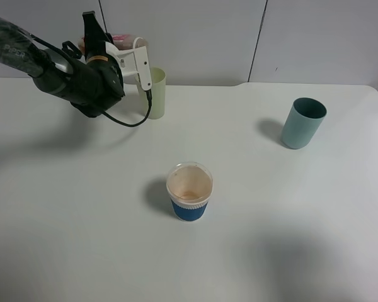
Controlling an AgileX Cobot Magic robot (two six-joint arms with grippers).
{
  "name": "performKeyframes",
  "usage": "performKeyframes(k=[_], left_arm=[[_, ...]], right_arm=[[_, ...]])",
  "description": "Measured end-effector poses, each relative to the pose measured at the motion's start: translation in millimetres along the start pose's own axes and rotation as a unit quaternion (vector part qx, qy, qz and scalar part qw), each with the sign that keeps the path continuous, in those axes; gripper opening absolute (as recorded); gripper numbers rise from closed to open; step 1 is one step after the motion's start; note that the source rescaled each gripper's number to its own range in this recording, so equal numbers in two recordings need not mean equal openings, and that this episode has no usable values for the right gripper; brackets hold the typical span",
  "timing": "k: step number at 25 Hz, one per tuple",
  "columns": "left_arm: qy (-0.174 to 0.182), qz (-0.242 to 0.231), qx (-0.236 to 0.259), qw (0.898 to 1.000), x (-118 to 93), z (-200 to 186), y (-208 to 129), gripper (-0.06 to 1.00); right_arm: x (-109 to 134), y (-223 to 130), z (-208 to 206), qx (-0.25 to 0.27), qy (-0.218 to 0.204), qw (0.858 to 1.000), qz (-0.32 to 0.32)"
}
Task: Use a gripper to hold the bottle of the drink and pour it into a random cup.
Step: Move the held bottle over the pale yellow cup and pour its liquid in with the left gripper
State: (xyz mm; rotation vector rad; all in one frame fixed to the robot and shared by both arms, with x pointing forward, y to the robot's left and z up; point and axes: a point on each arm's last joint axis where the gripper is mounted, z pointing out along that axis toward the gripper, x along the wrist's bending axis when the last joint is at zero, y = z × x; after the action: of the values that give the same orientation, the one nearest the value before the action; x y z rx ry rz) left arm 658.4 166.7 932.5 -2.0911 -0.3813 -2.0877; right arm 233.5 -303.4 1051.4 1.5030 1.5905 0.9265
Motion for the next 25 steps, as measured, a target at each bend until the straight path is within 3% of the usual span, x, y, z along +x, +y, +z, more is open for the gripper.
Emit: performKeyframes(k=[25], left_arm=[[0.003, 0.051, -0.006, 0.999, 0.6, 0.0, 1.2, 0.00]], right_arm=[[0.0, 0.0, 0.0, 0.000, 0.000, 1.000, 0.000]])
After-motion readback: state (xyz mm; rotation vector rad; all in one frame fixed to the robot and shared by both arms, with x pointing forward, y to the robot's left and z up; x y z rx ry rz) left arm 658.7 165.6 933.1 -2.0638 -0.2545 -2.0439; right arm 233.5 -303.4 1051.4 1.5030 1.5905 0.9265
